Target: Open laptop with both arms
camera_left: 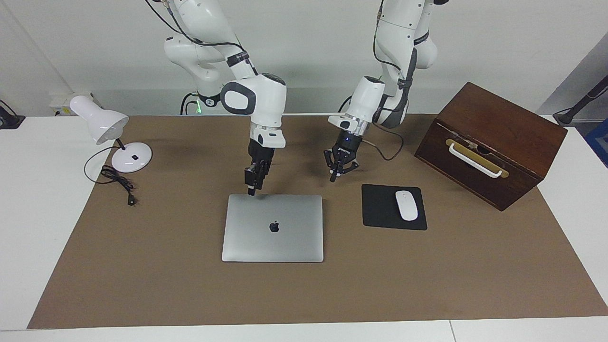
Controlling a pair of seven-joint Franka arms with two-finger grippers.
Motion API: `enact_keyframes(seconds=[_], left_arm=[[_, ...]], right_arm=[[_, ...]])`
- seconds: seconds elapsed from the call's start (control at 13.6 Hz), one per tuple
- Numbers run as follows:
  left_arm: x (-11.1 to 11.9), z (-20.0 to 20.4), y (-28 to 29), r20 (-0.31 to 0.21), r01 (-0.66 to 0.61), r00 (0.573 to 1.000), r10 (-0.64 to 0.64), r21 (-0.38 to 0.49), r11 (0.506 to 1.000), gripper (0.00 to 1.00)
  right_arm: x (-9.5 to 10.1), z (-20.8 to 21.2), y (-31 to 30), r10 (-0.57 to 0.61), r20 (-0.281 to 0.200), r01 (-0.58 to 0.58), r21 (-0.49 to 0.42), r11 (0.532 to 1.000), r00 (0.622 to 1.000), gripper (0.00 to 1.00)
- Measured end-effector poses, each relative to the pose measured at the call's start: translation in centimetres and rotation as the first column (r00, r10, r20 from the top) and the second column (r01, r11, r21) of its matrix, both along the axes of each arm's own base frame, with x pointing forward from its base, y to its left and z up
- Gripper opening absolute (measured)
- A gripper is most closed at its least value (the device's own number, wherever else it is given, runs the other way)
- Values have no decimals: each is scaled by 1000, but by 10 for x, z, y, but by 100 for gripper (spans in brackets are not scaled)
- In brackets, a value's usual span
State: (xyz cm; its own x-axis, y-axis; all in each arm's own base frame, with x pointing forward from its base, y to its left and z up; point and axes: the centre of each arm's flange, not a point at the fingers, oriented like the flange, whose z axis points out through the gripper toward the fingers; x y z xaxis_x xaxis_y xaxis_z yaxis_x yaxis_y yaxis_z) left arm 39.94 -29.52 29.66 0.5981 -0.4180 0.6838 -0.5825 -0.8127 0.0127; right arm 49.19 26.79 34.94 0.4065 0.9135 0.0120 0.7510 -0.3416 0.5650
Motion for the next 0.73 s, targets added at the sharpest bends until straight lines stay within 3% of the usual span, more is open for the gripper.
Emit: enact_keyframes(seconds=[0.73], left_arm=[[13,-21,-24,-16,26,1000,-26,5,1000,1]], right_arm=[[0,-1,0,1,-2,-1,0,1000,1000,52]])
